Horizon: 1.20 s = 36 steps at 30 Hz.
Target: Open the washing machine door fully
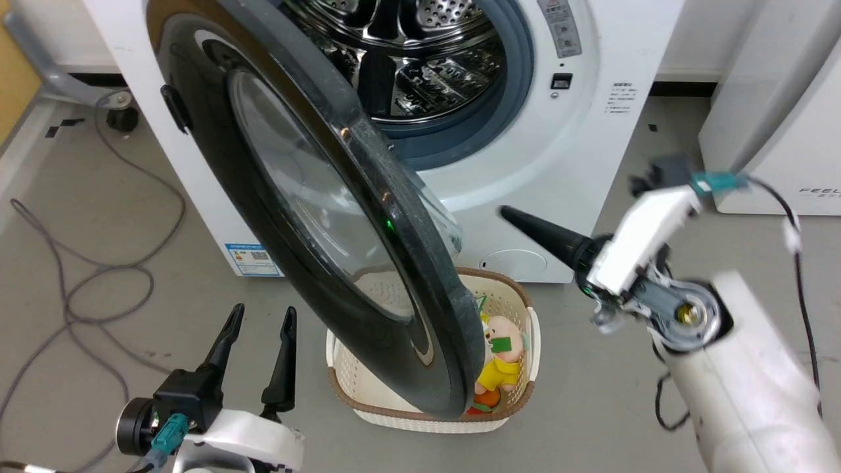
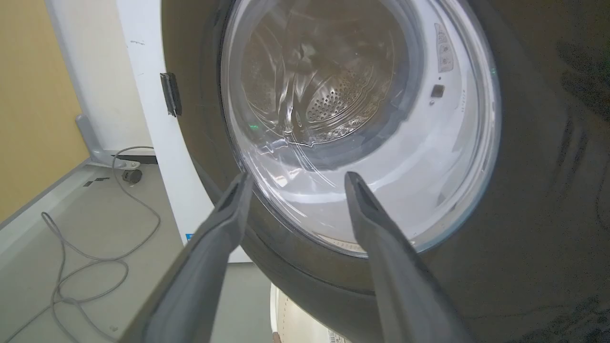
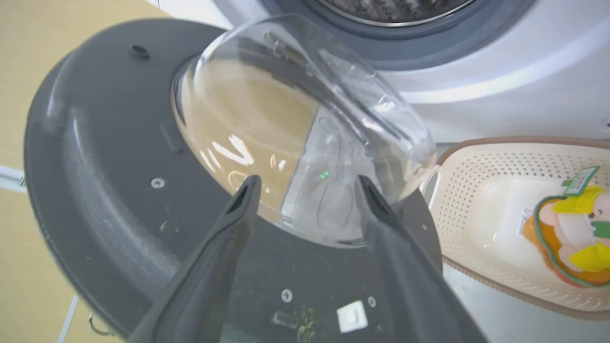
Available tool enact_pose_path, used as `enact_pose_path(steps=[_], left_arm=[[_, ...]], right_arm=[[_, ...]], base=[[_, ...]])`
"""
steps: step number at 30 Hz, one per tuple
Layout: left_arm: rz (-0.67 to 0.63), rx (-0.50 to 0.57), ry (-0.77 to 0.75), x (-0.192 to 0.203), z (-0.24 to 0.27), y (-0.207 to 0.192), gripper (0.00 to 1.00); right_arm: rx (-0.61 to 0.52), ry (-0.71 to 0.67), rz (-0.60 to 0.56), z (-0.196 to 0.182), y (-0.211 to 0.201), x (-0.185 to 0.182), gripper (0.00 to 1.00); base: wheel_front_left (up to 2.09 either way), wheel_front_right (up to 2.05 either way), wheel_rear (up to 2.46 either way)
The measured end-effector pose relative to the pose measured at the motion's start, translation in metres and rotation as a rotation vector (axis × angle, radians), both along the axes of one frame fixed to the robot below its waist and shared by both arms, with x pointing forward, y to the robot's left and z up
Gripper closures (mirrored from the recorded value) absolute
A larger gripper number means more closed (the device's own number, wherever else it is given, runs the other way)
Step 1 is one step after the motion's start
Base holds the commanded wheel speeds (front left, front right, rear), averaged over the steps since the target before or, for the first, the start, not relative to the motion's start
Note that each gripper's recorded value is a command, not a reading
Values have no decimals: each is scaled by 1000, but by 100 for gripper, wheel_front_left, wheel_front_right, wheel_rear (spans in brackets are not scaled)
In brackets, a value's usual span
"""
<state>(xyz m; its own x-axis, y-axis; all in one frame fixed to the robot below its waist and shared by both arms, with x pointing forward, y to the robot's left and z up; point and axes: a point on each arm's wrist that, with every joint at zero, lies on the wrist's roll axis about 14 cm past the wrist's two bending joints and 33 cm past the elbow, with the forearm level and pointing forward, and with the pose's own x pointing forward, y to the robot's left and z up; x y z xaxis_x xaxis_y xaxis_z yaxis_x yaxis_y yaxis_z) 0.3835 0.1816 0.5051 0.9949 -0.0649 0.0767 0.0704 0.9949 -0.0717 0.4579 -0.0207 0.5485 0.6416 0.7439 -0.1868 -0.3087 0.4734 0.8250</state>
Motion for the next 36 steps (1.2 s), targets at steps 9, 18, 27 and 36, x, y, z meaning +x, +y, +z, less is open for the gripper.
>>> enact_pose_path(steps=[9, 18, 27, 36], left_arm=[[2, -4, 7, 0, -2, -1, 0], [2, -13, 20, -3, -6, -3, 0], [-4, -9, 18, -6, -5, -5, 0], [-2, -9, 29, -8, -8, -4, 0]], right_arm=[[55, 12, -471, -53, -83, -13, 0], [-99, -67, -769, -94, -150, -70, 0], [-524, -406, -917, -63, -215, -101, 0], [-745, -691, -814, -1, -196, -100, 0]], base=[[0, 0, 0], [0, 0, 0], [0, 0, 0], [0, 0, 0]])
